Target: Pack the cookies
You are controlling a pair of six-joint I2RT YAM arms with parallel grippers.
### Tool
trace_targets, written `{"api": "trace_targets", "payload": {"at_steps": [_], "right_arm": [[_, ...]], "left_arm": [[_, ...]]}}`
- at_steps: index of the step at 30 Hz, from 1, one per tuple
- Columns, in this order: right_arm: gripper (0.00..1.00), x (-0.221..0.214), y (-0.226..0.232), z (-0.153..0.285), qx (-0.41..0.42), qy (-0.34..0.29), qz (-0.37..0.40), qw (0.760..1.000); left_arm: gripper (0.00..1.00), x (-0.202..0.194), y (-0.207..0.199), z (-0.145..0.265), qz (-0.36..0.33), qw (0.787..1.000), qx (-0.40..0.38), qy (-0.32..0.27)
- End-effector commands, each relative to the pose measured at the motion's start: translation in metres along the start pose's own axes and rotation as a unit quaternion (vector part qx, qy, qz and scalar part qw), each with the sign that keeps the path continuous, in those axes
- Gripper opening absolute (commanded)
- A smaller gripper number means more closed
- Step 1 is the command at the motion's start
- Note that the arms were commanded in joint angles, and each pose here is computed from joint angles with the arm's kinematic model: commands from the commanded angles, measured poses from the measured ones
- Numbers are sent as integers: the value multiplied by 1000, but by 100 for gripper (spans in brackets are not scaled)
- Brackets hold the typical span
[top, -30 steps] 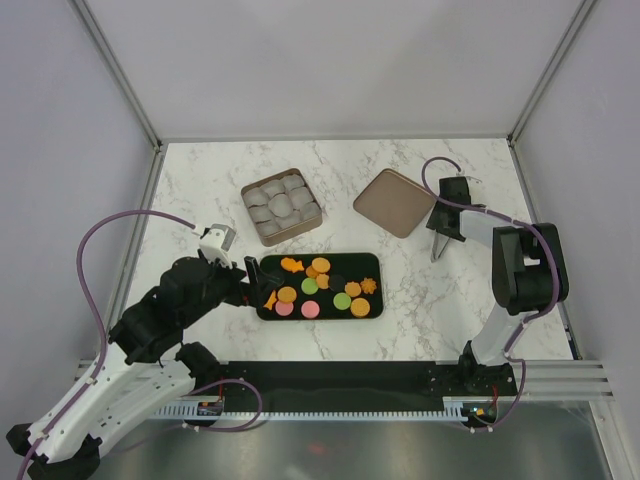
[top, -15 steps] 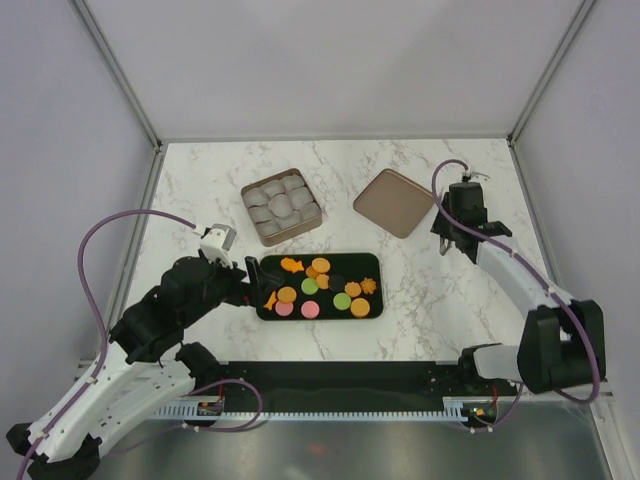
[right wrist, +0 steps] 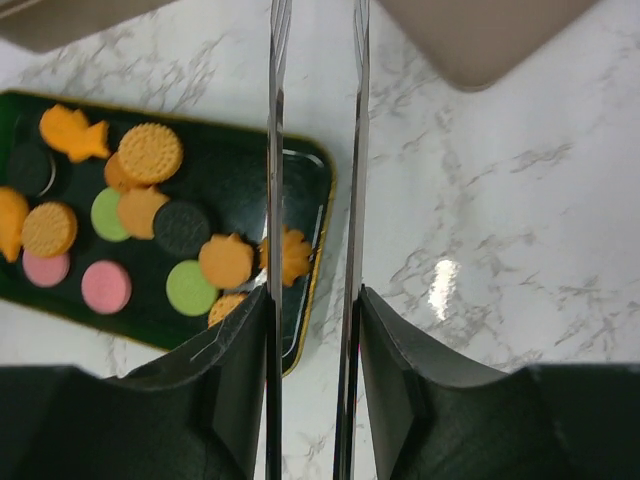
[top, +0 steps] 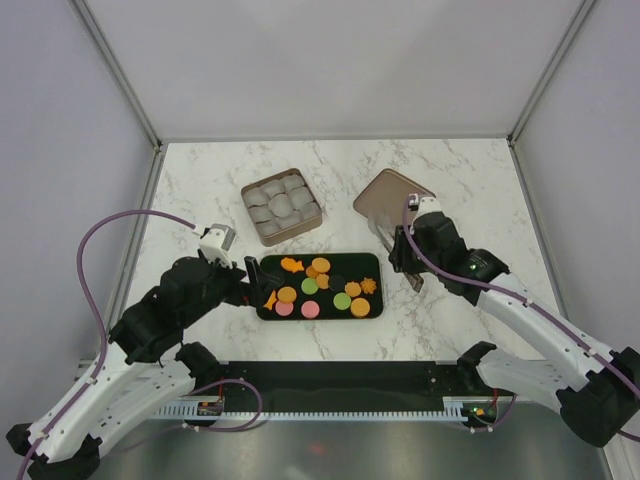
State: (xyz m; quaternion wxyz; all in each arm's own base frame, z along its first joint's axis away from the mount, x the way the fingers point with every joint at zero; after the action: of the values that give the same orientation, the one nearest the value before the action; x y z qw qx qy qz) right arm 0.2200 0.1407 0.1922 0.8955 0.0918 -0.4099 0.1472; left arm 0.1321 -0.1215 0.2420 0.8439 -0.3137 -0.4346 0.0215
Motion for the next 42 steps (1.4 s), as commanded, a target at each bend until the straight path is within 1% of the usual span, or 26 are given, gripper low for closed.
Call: {"api": "trace_targets", "payload": {"at_steps": [1, 6, 10, 19, 29, 42], "right_arm": [[47, 4, 33, 16, 57, 4, 28, 998], [48, -7, 86, 28, 120, 22, 99, 988], [49, -14, 107, 28, 139, 38, 132, 981], [52, -28, 96, 31, 122, 63, 162, 977], [52, -40, 96, 34, 146, 85, 181, 969], [54, -51, 95, 26, 143, 106, 203, 963]], "left_arm": [[100, 4, 0, -1, 10, 1000, 5, -15], [100, 4, 0, -1, 11, 1000, 6, -17], [100, 3, 1, -2, 11, 1000, 9, -15], [100, 4, 0, -2, 11, 1000, 6, -16], [100, 3, 0, -3, 10, 1000, 9, -12], [100, 2, 1, -5, 9, 1000, 11, -9]]}}
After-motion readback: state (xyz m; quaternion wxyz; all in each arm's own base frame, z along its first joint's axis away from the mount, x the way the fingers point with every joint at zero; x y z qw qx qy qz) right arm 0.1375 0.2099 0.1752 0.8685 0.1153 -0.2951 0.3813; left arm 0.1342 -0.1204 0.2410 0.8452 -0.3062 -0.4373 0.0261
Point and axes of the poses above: each gripper's point midway between its finger pads, its own z axis back along the fingers, its own y axis along the line the jaws close on, x = y × z, the point moved 5 cm from there along z, back along the fingers, and after that the axes turned 14 degrees about z, right-handed, at the moved point
